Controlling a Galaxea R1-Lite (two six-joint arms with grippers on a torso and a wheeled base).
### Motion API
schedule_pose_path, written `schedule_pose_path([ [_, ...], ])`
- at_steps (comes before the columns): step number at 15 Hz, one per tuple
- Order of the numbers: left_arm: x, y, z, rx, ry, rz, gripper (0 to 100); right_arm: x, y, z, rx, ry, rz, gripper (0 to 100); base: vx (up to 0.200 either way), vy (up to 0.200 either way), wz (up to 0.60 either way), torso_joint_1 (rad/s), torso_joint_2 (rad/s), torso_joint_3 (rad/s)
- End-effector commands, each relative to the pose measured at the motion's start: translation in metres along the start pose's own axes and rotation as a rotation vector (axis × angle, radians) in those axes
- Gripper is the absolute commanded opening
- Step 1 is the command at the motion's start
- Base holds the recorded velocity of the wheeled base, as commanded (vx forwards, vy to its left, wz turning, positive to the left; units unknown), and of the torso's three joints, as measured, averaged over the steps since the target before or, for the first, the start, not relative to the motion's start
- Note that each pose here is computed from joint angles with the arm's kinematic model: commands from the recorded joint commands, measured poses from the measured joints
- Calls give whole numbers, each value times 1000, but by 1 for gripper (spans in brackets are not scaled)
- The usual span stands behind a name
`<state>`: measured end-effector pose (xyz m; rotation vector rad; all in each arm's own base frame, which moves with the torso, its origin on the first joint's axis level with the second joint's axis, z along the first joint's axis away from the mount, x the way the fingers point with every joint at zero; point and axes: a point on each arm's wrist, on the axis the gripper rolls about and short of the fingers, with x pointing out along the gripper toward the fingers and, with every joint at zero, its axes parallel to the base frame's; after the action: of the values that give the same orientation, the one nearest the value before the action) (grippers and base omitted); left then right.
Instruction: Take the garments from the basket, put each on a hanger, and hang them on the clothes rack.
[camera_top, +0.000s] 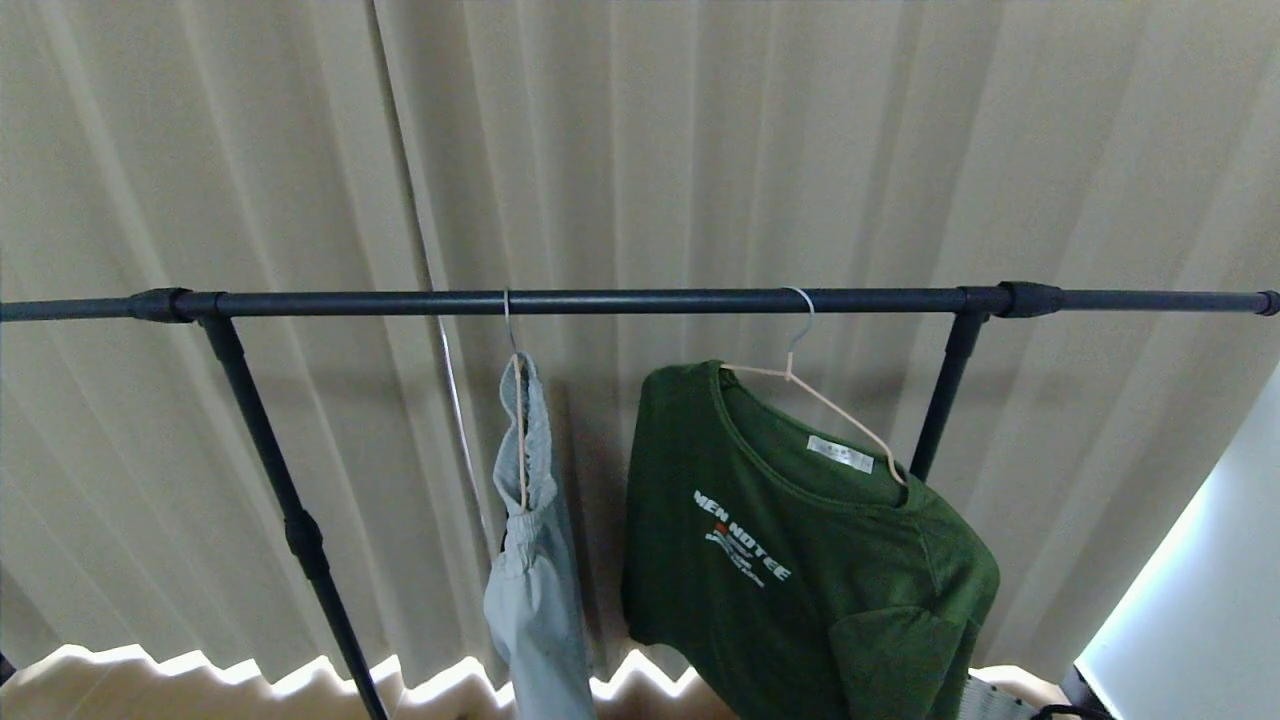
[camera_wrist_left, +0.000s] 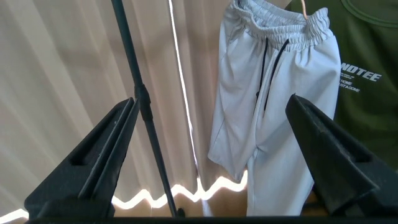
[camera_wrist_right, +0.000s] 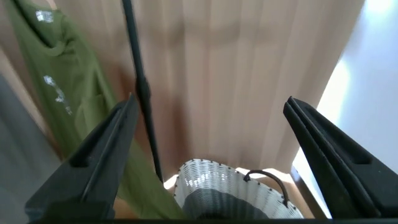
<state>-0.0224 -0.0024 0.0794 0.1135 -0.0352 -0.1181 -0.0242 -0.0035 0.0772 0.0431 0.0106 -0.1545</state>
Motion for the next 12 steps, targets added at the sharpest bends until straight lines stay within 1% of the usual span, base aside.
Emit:
schedule_pose_path([
  [1,0,0,0,1,1,0,100,0,0,-1,-3,3,1,100,0,0,0,0,0,0],
  [2,0,0,0,1,1,2,100,0,0,-1,-5,3,1,100,0,0,0,0,0,0],
  [4,0,0,0,2,0,2,100,0,0,-1,-34,5,15,100,0,0,0,0,0,0],
  [5,0,0,1,2,-3,2,100,0,1,0,-34,4,30,100,0,0,0,0,0,0],
  [8,0,0,1,1,-6,2,100,-1,3,0,-31,14,116,100,0,0,0,0,0,0],
  [12,0,0,1,0,-5,2,100,-1,3,0,-51,15,139,100,0,0,0,0,0,0],
])
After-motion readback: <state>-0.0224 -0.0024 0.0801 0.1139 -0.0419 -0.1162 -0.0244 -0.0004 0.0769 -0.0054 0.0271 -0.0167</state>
